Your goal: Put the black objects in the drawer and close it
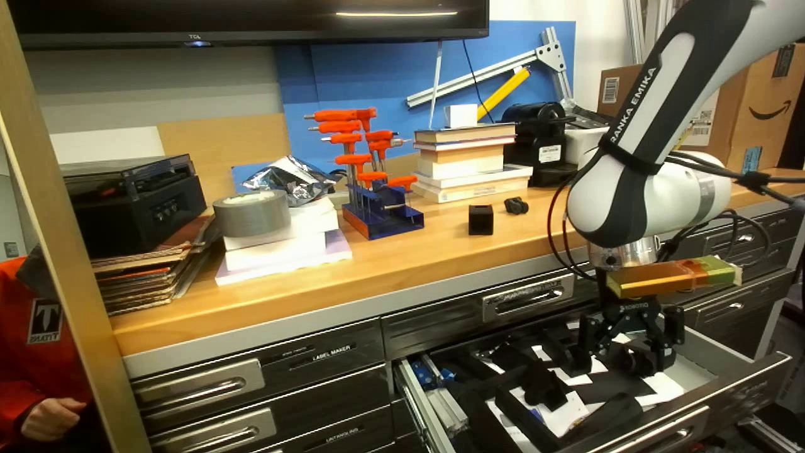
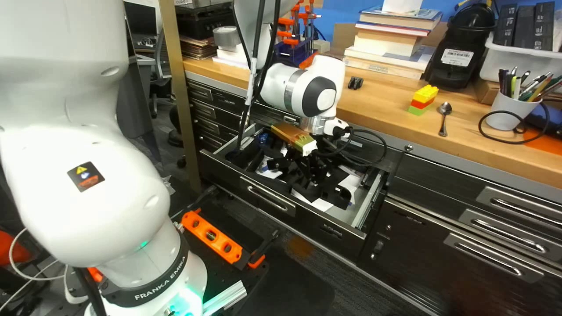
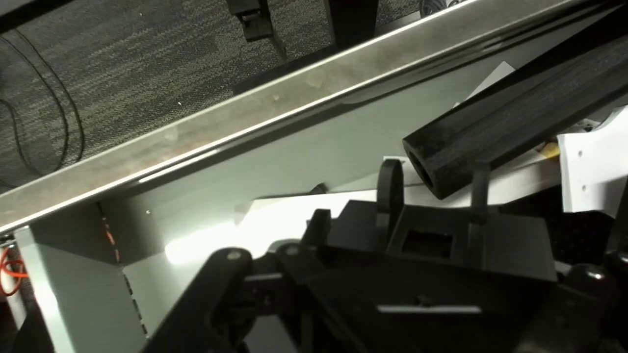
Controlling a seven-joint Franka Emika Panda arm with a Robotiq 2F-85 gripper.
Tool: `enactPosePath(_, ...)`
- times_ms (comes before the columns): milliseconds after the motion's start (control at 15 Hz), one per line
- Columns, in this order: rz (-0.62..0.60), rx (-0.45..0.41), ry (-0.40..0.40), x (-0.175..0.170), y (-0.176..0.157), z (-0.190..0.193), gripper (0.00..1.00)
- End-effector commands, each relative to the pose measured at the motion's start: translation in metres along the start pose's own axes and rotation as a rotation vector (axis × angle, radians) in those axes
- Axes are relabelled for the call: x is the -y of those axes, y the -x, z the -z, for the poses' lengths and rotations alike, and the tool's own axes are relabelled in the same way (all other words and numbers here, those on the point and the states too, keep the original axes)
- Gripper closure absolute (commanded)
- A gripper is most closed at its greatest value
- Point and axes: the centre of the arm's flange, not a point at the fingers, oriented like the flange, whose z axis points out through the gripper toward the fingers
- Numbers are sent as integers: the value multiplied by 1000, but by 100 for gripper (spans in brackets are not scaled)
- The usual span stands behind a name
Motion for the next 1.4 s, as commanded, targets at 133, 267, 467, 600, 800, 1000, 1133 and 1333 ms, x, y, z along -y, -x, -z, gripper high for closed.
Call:
enactPosePath(133, -7, -20, -58, -4, -13, -8, 2)
enactPosePath(267, -14, -28, -73, -5, -15, -5, 0)
enactPosePath(467, -29, -60, -104, -10, -15, 7, 0)
enactPosePath(600, -44, -93, -132, -15, -12, 20, 0)
enactPosePath(800, -76, -167, -175, -24, 1, 54, 0)
enactPosePath(1000, -96, -255, -217, -30, 19, 96, 0)
enactPosePath(1133, -87, -316, -225, -28, 32, 123, 0)
enactPosePath(1333, -54, -386, -222, -15, 49, 159, 0)
